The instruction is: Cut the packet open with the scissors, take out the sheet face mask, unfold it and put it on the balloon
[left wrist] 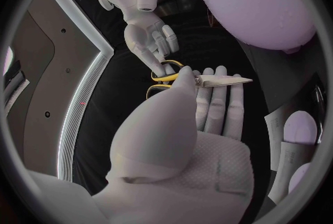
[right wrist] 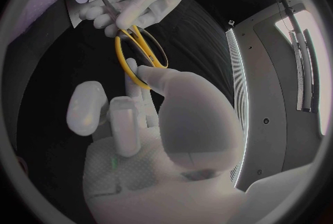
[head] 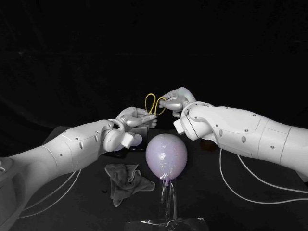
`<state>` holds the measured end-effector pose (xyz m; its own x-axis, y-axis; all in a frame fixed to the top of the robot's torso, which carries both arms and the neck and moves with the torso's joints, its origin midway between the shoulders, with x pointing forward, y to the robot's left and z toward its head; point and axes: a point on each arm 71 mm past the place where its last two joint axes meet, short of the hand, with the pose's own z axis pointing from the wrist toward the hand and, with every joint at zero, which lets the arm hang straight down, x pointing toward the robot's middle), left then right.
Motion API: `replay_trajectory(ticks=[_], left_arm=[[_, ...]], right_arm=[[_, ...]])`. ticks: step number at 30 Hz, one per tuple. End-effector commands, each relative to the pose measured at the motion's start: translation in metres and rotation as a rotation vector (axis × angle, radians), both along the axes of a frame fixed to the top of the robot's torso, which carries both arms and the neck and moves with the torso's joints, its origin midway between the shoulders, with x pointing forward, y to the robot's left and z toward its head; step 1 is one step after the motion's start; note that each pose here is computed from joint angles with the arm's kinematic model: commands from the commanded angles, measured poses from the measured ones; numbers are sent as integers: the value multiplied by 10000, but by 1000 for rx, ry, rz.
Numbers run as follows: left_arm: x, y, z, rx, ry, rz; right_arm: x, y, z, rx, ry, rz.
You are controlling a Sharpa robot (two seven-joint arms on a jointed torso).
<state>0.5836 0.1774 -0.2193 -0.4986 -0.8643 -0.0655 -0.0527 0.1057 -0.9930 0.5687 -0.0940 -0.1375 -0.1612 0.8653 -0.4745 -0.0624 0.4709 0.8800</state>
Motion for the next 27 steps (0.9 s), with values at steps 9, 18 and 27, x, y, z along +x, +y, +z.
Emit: replay_trajectory(ticks=[9,18,27], left_arm=[[-8,-12,12,-52,35,-35],[-13,-31,9,-53,41,-38],[-12,-31,9,-47,38,-31]], right_arm=[[41,-89,-18,-15,1,-16],[43,-107,-61,-27,-12,-6],[47,-106,-41,-4,-57,33]])
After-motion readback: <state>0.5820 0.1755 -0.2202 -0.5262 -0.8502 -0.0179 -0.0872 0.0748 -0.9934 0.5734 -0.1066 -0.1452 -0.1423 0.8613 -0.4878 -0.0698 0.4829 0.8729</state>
